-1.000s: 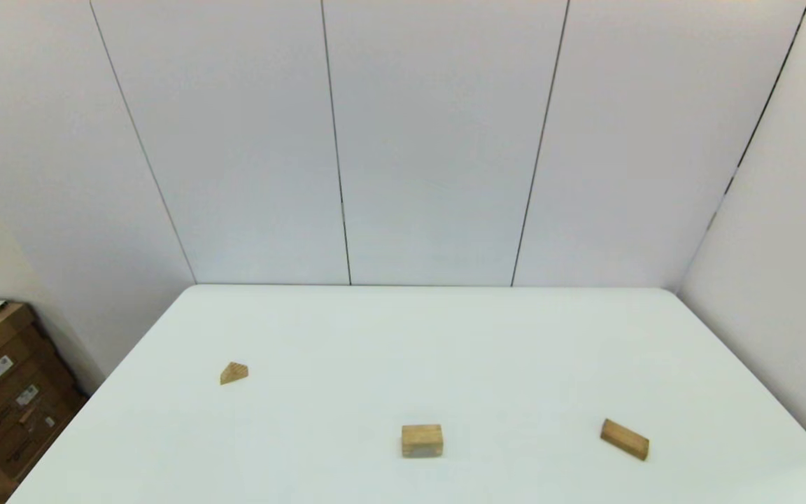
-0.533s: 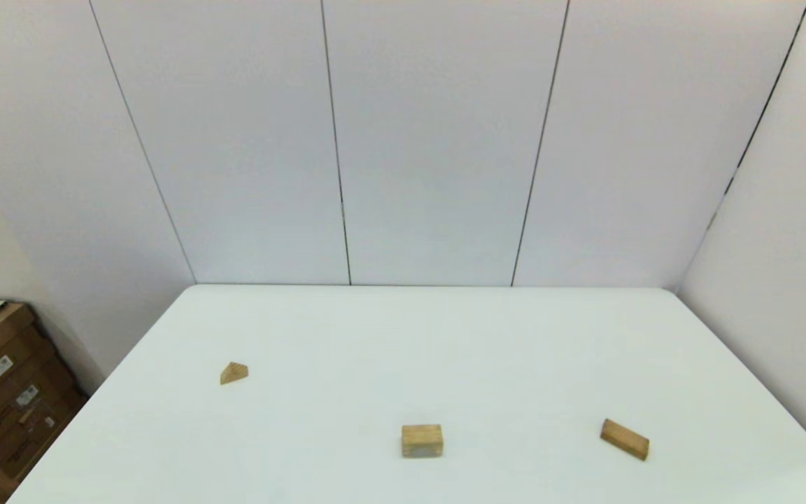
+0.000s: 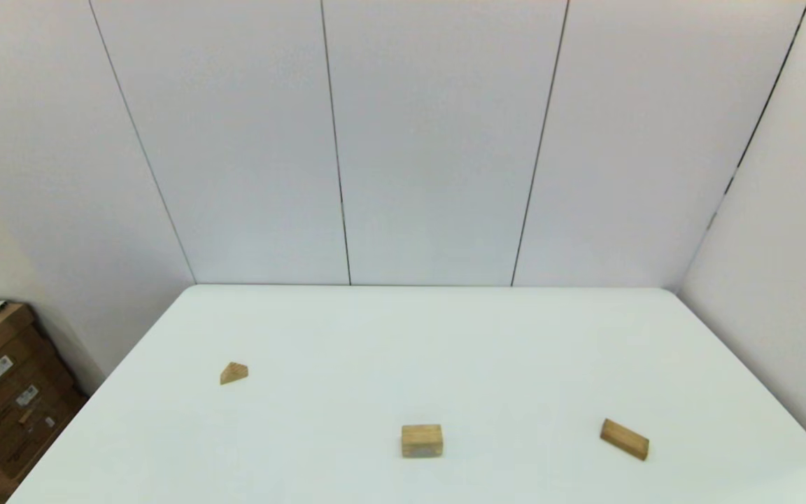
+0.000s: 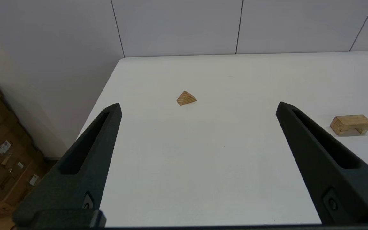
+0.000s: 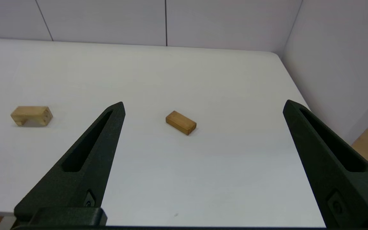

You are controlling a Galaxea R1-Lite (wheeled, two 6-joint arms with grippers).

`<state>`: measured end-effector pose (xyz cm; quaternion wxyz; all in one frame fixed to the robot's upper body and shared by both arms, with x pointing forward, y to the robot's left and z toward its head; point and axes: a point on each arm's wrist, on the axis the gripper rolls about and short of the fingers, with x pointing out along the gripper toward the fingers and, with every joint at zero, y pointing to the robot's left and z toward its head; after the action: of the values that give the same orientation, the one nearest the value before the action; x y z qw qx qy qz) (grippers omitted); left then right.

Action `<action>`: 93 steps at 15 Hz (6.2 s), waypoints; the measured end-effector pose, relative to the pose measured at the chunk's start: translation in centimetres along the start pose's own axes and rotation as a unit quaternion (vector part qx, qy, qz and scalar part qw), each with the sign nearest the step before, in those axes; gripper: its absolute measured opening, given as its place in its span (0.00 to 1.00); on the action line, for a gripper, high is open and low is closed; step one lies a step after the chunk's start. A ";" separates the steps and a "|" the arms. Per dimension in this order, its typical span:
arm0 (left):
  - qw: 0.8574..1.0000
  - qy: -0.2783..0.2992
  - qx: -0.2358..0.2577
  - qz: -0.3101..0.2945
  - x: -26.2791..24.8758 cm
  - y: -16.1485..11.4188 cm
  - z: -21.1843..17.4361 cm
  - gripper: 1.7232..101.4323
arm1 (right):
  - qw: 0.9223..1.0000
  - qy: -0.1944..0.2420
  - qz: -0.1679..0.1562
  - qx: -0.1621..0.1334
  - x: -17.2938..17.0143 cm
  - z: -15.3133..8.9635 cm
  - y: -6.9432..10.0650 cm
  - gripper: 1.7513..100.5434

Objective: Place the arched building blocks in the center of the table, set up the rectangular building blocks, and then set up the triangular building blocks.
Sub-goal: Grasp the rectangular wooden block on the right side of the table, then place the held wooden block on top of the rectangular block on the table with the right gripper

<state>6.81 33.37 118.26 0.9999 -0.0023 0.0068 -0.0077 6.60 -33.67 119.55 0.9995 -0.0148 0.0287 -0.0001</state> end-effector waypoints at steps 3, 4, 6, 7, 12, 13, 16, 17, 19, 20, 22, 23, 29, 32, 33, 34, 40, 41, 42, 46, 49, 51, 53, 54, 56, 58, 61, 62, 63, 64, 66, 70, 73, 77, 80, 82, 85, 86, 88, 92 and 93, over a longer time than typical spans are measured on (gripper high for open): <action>1.000 0.000 0.000 0.000 0.0 0.0 0.0 0.96 | 0.999 0.044 -0.008 0.030 1.0 4.7 -0.2 0.97; 1.000 0.000 0.001 0.000 0.0 0.0 0.0 0.96 | 0.996 0.077 -0.012 0.034 2.2 6.4 -0.2 0.97; 1.000 0.000 0.000 0.000 0.0 0.0 0.0 0.96 | 0.988 0.153 -0.017 0.033 5.9 8.8 -0.3 0.97; 1.000 0.000 0.000 0.000 0.0 0.0 0.0 0.96 | 0.980 0.198 -0.014 0.030 8.4 9.7 -0.3 0.97; 1.000 0.001 0.000 0.000 0.0 0.0 0.0 0.96 | 0.933 0.356 0.035 -0.030 21.3 10.3 -0.4 0.97; 1.000 0.001 0.000 0.000 0.0 0.0 0.0 0.96 | 0.922 0.378 0.053 -0.061 23.6 9.6 -0.5 0.97; 1.000 0.001 0.000 0.000 0.0 0.0 0.0 0.96 | 0.886 0.430 0.117 -0.129 28.0 7.3 -1.3 0.97; 1.000 0.001 0.000 0.000 0.0 0.0 0.0 0.96 | 0.872 0.447 0.143 -0.142 28.9 6.7 -2.1 0.97; 1.000 0.001 0.000 0.000 0.0 0.0 0.0 0.96 | 0.838 0.478 0.199 -0.173 29.7 5.4 -3.5 0.97; 1.000 0.001 0.000 0.000 0.0 0.0 0.0 0.96 | 0.823 0.486 0.222 -0.194 29.8 5.2 -3.9 0.97; 1.000 0.001 0.000 0.000 0.0 0.0 0.0 0.96 | 0.800 0.490 0.258 -0.233 30.2 4.5 -4.4 0.97; 1.000 0.001 0.000 0.000 0.0 0.0 0.0 0.96 | 0.789 0.490 0.273 -0.249 30.5 4.0 -4.5 0.97; 1.000 0.001 0.000 0.000 0.0 0.0 0.0 0.96 | 0.743 0.518 0.332 -0.264 31.8 0.6 -1.9 0.97; 1.000 0.001 0.000 0.000 0.0 0.0 0.0 0.96 | 0.730 0.518 0.345 -0.282 32.7 -0.8 -0.4 0.97; 1.000 0.001 0.000 0.000 0.0 0.0 0.0 0.96 | 0.731 0.513 0.343 -0.291 33.1 -1.3 -0.1 0.97; 1.000 0.001 0.000 0.000 0.0 0.0 0.0 0.96 | 0.734 0.507 0.338 -0.301 33.6 -2.0 0.3 0.97; 1.000 0.001 0.000 0.000 0.0 0.0 0.0 0.96 | 0.733 0.507 0.331 -0.309 34.3 -5.5 1.1 0.97; 1.000 0.001 0.000 0.000 0.0 0.0 0.0 0.96 | 0.730 0.512 0.327 -0.312 34.4 -5.7 1.1 0.97; 1.000 0.001 0.000 0.000 0.0 0.0 0.0 0.96 | 0.727 0.516 0.325 -0.314 34.4 -5.9 1.1 0.97; 1.000 0.001 0.000 0.000 0.0 0.0 0.0 0.96 | 0.731 0.518 0.317 -0.312 34.7 -6.4 0.6 0.97; 1.000 0.001 0.000 0.000 0.0 0.0 0.0 0.96 | 0.730 0.521 0.316 -0.310 34.7 -6.6 0.5 0.97; 1.000 0.001 0.000 0.000 0.0 0.0 0.0 0.96 | 0.730 0.521 0.316 -0.309 34.7 -6.6 0.4 0.97; 1.000 0.001 0.000 0.000 0.0 0.0 0.0 0.96 | 0.730 0.522 0.316 -0.309 34.7 -6.7 0.4 0.85; 1.000 0.001 0.000 0.000 0.0 0.0 0.0 0.96 | 0.729 0.522 0.316 -0.309 34.7 -6.7 0.4 0.76; 1.000 0.001 0.000 0.000 0.0 0.0 0.0 0.96 | 0.730 0.522 0.317 -0.308 34.7 -6.7 0.5 0.59; 1.000 0.001 0.000 0.000 0.0 0.0 0.0 0.96 | 0.729 0.523 0.316 -0.308 34.7 -6.8 0.5 0.46; 1.000 0.001 0.000 0.000 0.0 0.0 0.0 0.96 | 0.729 0.523 0.317 -0.308 34.7 -6.8 0.5 0.23; 1.000 0.001 0.000 0.000 0.0 0.0 0.0 0.96 | 0.729 0.523 0.317 -0.308 34.8 -6.8 0.5 0.23; 1.000 0.001 0.000 0.000 0.0 0.0 0.0 0.96 | 0.729 0.523 0.317 -0.308 34.8 -6.9 0.5 0.23; 1.000 0.001 0.000 0.000 0.0 0.0 0.0 0.96 | 0.729 0.523 0.318 -0.308 34.8 -6.8 0.5 0.23; 1.000 0.001 0.000 0.000 0.0 0.0 0.0 0.96 | 0.729 0.520 0.321 -0.308 34.7 -6.5 0.7 0.23; 1.000 0.001 0.000 0.000 0.0 0.0 0.0 0.96 | 0.741 0.463 0.351 -0.337 33.8 -1.9 4.6 0.23; 1.000 0.001 0.000 0.000 0.0 0.0 0.0 0.96 | 0.732 0.409 0.400 -0.369 32.9 4.0 10.4 0.23; 1.000 0.001 0.000 0.000 0.0 0.0 0.0 0.96 | 0.699 0.379 0.460 -0.396 31.7 6.6 17.6 0.23; 1.000 0.001 0.000 0.000 0.0 0.0 0.0 0.96 | 0.678 0.371 0.484 -0.410 32.0 5.4 21.5 0.23; 1.000 0.001 0.000 0.000 0.0 0.0 0.0 0.96 | 0.666 0.369 0.496 -0.417 32.3 4.4 23.4 0.23; 1.000 0.001 0.000 0.000 0.0 0.0 0.0 0.96 | 0.664 0.376 0.494 -0.417 33.2 3.1 24.8 0.23; 1.000 0.001 0.000 0.000 0.0 0.0 0.0 0.96 | 0.662 0.381 0.493 -0.417 33.5 2.7 25.2 0.23; 1.000 0.001 0.000 0.000 0.0 0.0 0.0 0.96 | 0.653 0.390 0.496 -0.419 33.7 1.8 26.0 0.23; 1.000 0.001 0.000 0.000 0.0 0.0 0.0 0.96 | 0.642 0.395 0.502 -0.423 33.9 0.5 27.1 0.23; 1.000 0.001 0.000 0.000 0.0 0.0 0.0 0.96 | 0.641 0.396 0.503 -0.424 34.0 0.3 27.3 0.23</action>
<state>6.82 33.37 118.27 0.9999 -0.0019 0.0077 -0.0075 40.50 -6.40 117.10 0.6232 -0.4186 0.4215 0.5087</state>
